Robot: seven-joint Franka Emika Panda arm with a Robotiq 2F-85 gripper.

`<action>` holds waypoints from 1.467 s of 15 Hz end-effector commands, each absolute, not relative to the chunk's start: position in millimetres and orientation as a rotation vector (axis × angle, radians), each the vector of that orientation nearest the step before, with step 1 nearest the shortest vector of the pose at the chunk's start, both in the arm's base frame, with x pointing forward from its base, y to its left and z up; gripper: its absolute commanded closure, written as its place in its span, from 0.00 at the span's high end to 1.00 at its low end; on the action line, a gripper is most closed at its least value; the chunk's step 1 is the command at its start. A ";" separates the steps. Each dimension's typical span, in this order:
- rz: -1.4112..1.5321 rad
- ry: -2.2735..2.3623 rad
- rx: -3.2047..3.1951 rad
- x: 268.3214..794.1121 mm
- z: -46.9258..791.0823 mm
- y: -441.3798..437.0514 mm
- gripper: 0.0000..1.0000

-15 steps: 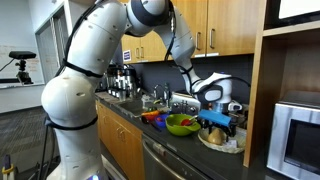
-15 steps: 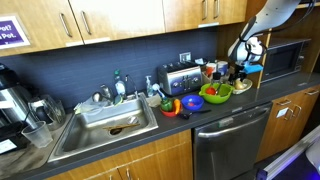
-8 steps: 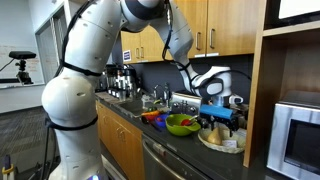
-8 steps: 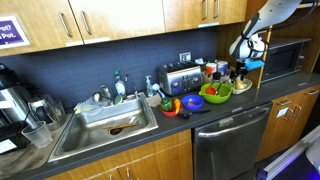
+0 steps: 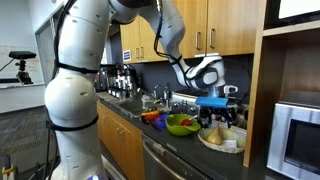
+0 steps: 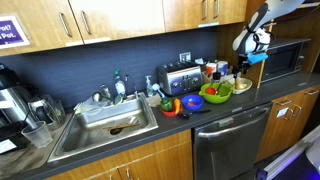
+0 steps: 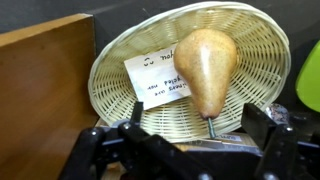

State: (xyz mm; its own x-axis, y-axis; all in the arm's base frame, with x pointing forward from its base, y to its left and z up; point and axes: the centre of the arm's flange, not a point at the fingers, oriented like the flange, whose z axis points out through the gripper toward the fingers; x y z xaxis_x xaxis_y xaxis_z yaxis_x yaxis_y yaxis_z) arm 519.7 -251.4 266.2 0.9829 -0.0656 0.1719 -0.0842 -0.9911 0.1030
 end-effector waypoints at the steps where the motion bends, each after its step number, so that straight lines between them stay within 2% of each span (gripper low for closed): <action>1: 0.227 -0.040 2.990 506.4 284.1 -213.9 1.00; 22: 0.114 0.673 2.683 503.2 298.5 4.9 1.00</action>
State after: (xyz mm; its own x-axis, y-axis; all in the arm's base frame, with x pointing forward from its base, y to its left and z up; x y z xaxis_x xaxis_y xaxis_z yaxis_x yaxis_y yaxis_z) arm 510.1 -16.7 297.9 0.9009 0.4337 0.0176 0.4012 -0.8474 0.3479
